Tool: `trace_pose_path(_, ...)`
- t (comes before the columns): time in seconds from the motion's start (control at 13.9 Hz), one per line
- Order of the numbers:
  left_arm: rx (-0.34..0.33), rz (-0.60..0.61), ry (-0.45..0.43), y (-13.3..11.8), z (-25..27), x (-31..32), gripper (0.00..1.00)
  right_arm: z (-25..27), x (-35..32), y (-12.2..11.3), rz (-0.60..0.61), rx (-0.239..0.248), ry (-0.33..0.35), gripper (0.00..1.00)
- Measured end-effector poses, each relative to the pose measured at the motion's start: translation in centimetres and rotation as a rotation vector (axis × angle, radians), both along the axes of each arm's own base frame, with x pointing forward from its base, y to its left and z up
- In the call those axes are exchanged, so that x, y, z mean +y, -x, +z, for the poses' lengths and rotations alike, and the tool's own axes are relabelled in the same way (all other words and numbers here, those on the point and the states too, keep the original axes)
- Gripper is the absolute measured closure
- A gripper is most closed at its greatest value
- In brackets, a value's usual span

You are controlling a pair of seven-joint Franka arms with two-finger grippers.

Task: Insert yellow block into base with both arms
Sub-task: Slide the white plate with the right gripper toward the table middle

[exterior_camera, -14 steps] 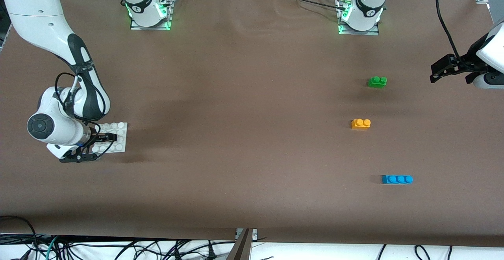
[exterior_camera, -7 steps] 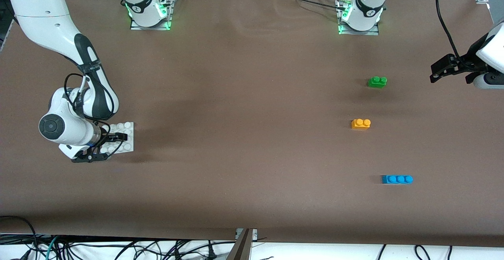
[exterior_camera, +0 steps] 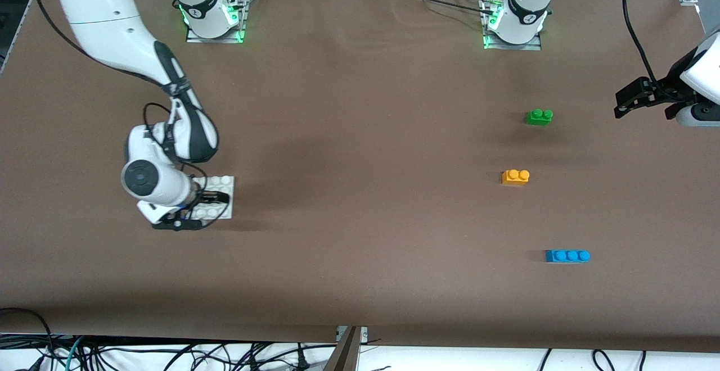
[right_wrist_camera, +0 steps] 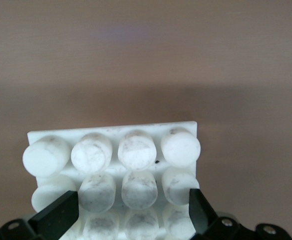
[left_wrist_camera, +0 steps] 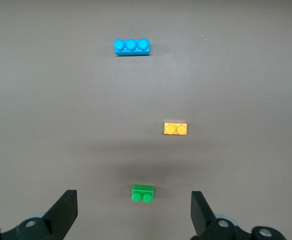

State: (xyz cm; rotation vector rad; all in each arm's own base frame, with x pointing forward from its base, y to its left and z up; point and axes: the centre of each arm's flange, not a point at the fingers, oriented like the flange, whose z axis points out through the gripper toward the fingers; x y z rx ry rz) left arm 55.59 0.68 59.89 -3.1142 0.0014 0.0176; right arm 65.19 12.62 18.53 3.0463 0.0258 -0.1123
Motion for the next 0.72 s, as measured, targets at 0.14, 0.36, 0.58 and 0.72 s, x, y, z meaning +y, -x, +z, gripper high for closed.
trace_pose_path(0.14, 0.000, 0.000, 0.000, 0.0, 0.0, 0.0, 0.00, 0.0, 4.4, 1.0, -0.002, -0.003, -0.013, 0.00)
trace_pose_path(0.36, 0.000, 0.000, 0.000, 0.0, 0.0, 0.0, 0.00, 0.1, 10.9, 2.9, -0.049, -0.008, -0.038, 0.00)
trace_pose_path(0.58, 0.000, 0.000, 0.000, 0.0, 0.0, 0.0, 0.00, 0.2, 17.8, 5.7, -0.077, -0.012, -0.063, 0.00)
trace_pose_path(0.72, 0.000, 0.000, 0.000, 0.0, 0.0, 0.0, 0.00, 0.3, 22.1, 7.6, -0.107, -0.011, -0.087, 0.00)
